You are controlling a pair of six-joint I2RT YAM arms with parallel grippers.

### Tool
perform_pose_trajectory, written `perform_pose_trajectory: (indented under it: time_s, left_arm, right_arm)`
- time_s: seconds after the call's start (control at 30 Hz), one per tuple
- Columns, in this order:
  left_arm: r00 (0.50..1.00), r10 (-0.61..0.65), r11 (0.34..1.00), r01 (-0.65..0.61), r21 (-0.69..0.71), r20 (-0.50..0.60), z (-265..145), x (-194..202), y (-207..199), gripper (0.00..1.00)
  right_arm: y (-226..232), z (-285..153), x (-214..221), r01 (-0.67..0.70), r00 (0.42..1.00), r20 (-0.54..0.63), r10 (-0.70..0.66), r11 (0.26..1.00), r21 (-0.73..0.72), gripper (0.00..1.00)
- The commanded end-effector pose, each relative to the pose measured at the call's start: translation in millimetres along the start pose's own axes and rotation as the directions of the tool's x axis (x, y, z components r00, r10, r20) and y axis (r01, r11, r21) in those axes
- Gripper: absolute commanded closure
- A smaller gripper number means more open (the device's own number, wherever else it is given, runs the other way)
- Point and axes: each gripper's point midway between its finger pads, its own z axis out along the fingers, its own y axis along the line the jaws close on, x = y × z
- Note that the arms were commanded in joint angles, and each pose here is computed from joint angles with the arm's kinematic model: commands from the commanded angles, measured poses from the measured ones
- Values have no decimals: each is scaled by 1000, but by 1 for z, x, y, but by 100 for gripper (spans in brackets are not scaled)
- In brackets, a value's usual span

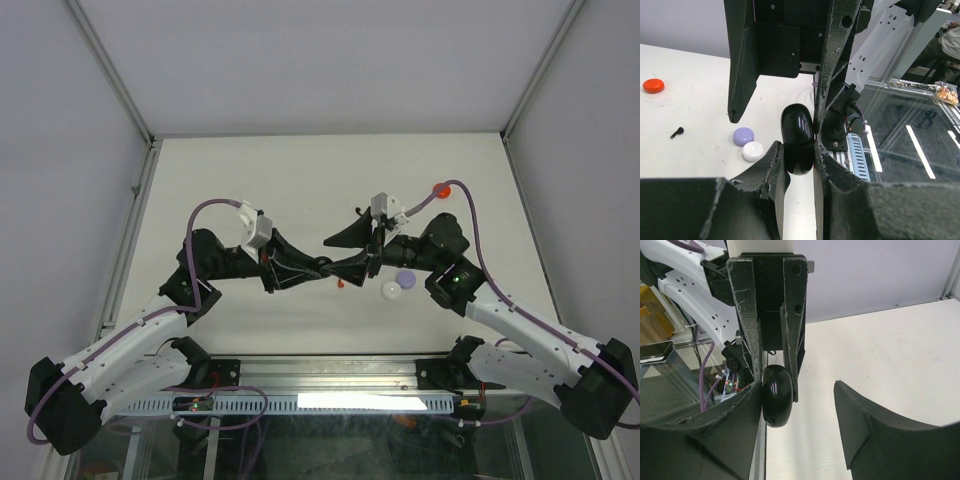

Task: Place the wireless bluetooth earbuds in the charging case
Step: Open the charging case, then pick up the earbud from the center of the board.

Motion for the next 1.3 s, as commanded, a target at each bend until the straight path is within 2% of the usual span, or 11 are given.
perform_pose_trajectory:
  time_s: [0.0,0.33,0.57,0.73,0.87,0.97,1.1,1.27]
  left_arm:
    - [996,92,993,-93,67,12,1,-17,-14,100]
    - [989,148,986,-148,78,15,-2,-16,-17,100]
    - [983,184,979,-185,89,17,-3,-15,-18,100]
    - [982,189,982,-188,-11,15,-2,-14,1,100]
    - [985,173,966,-165,-201,20,-6,-14,35,100]
    - [988,150,935,-128,-330,42,-13,-15,59,100]
    - [989,114,888,-58,-456,96,-28,-18,82,100]
    - [982,117,794,-4,-608,146,-54,-30,107,100]
  right_arm:
    - [-6,-1,-30,53,996,69,-57,997,61,39]
    - [-20,0,-25,28,998,43,-33,992,122,39]
    - [-22,5,-20,11,1000,19,-13,993,114,39]
    - [-21,4,-28,23,999,21,-25,993,115,38]
    - [-34,-3,-27,33,999,-21,-29,979,199,38]
    - [-52,-12,-23,21,999,-47,-7,949,313,36]
    - [-90,-37,-14,6,996,-84,41,870,493,35]
    - [-141,-77,13,5,982,-138,131,709,705,35]
